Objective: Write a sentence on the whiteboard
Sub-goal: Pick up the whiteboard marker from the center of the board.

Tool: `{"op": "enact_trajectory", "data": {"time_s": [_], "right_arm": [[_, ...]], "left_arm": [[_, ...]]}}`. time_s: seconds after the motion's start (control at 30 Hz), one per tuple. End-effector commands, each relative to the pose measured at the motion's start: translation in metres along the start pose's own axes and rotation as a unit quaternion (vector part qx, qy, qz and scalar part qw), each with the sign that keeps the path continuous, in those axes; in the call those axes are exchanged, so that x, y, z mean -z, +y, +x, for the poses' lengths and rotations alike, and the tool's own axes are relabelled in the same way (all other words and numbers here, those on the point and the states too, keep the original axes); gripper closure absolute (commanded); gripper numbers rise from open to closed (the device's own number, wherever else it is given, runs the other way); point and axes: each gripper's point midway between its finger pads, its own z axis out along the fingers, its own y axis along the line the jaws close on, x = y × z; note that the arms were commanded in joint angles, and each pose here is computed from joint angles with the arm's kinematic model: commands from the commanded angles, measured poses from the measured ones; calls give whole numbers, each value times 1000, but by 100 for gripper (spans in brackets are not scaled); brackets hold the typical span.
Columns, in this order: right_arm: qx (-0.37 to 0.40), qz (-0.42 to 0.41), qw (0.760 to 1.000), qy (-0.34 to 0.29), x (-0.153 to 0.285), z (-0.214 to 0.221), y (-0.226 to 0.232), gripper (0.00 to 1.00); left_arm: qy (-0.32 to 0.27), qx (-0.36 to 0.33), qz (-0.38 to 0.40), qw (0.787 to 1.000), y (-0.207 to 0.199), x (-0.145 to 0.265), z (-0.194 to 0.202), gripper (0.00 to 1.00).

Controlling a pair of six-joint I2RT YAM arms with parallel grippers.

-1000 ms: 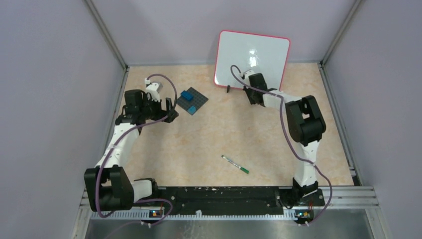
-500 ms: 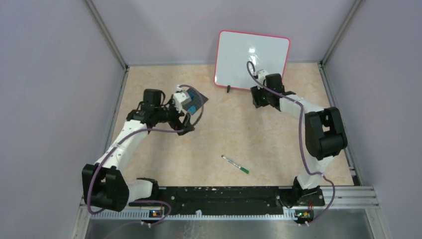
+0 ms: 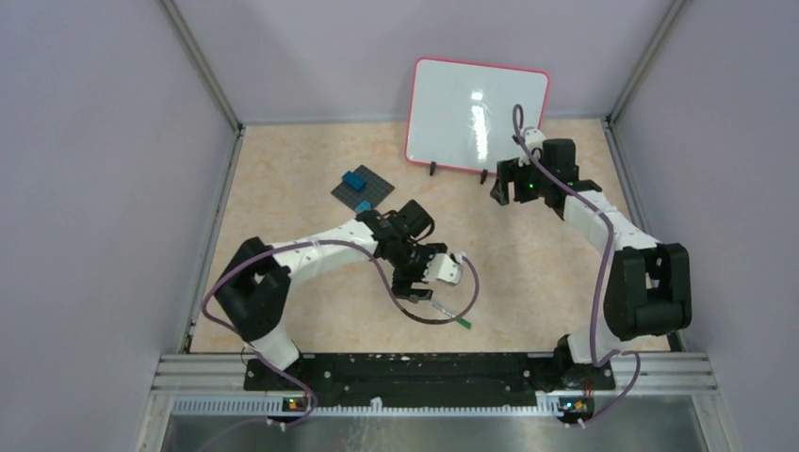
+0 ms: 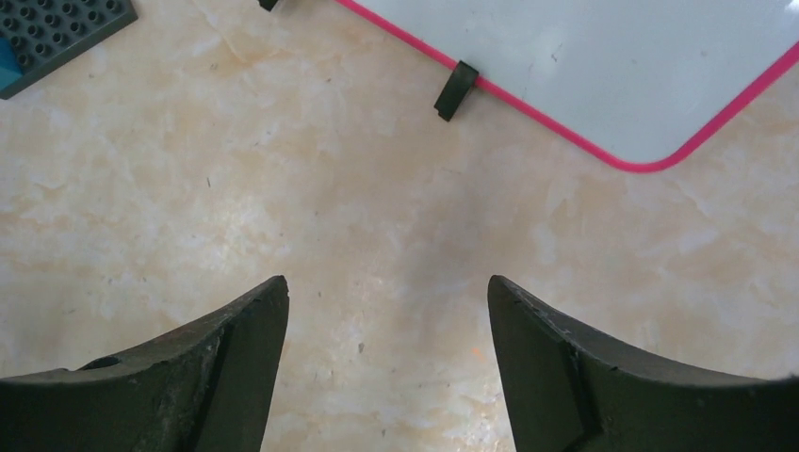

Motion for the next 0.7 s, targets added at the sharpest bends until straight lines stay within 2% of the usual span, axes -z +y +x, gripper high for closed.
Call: {"op": "enact_trajectory", "data": {"time_s": [0.0, 0.2, 0.5, 0.57, 0.67], "right_arm": [[-26, -26, 999, -8, 28, -7, 1, 27], [-46, -14, 998, -32, 44, -15, -14, 27], [-60, -19, 997, -34, 43, -17, -13, 27], [-60, -18, 997, -32, 41, -16, -13, 27], [-71, -19, 997, -26, 37, -12, -14, 30]], "left_arm": [[42, -72, 8, 996, 13, -21, -6, 19], [73, -94, 40, 992, 5, -54, -13, 38], [112, -102, 82, 985, -18, -80, 2, 51], [118, -97, 88, 984, -21, -84, 6, 58], [129, -87, 79, 985, -19, -85, 7, 74]]}}
